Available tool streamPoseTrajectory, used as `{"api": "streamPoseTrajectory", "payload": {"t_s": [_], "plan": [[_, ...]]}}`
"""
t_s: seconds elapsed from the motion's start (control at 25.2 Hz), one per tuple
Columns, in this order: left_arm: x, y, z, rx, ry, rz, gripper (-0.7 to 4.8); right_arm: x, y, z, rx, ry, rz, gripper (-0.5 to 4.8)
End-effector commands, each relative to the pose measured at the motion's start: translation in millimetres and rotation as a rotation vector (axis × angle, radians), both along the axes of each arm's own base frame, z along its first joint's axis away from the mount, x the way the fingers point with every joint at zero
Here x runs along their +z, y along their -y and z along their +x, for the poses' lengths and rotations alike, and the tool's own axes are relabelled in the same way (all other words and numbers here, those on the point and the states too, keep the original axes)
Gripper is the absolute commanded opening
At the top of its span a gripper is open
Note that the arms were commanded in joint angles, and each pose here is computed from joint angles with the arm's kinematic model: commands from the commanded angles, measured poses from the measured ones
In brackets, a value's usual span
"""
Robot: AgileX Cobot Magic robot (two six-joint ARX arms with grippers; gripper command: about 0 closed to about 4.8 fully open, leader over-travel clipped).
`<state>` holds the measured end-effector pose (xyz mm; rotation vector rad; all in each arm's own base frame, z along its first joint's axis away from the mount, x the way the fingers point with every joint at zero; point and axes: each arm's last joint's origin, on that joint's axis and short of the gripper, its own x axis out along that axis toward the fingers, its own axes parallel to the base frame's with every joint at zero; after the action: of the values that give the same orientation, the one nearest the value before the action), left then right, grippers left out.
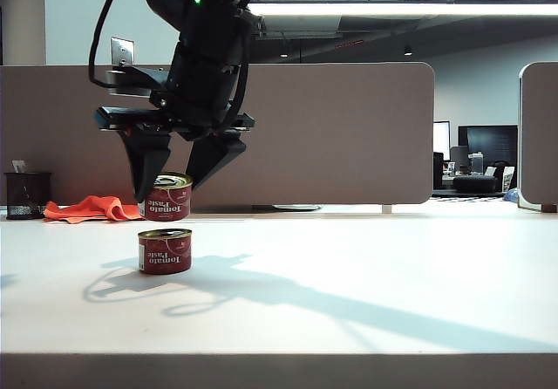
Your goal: Stack a can of tomatoes on the right onto the can of tomatoes on the left.
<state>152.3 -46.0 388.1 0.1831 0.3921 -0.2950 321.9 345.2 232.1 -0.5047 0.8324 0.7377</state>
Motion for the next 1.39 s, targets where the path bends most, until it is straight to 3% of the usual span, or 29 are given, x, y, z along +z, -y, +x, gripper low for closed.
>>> {"api": "streamPoseTrajectory", "payload": {"t_s": [0.04,0.52,0.68,0.83,1.07,1.19,1.35,1.39], "plan": [[1.6,-0.1,-0.7,-0.002,0.009,0.001,-0.05,9.3,-2.2,0.8,0.005,0.031,0.040,2.91],[-0.2,-0.4,-1.7,-0.002,-0.011,0.008,-0.05,-6.8,-5.8,3.2,0.018,-0.009,0.025,3.00],[-0.3,-0.4,-1.8,-0.002,-0.011,0.007,-0.05,-6.7,-5.3,3.6,0.016,-0.009,0.024,3.78],[-0.3,-0.4,-1.8,-0.002,-0.011,0.007,-0.05,-3.3,-4.7,2.9,0.015,-0.008,0.022,3.91],[-0.4,-0.4,-1.7,-0.002,-0.012,0.008,-0.05,55.7,3.0,-1.1,-0.013,0.115,0.105,3.81],[0.1,-0.5,-1.6,0.001,-0.007,0.007,-0.05,121.4,36.4,-15.1,-0.132,0.274,0.125,2.36],[6.0,-0.7,-4.7,-0.008,0.049,-0.012,-0.05,165.8,73.8,-33.0,-0.150,0.298,0.173,0.01],[8.6,-0.3,-7.1,-0.013,0.072,-0.018,-0.05,177.2,85.8,-38.1,-0.160,0.304,0.185,-0.06]]}}
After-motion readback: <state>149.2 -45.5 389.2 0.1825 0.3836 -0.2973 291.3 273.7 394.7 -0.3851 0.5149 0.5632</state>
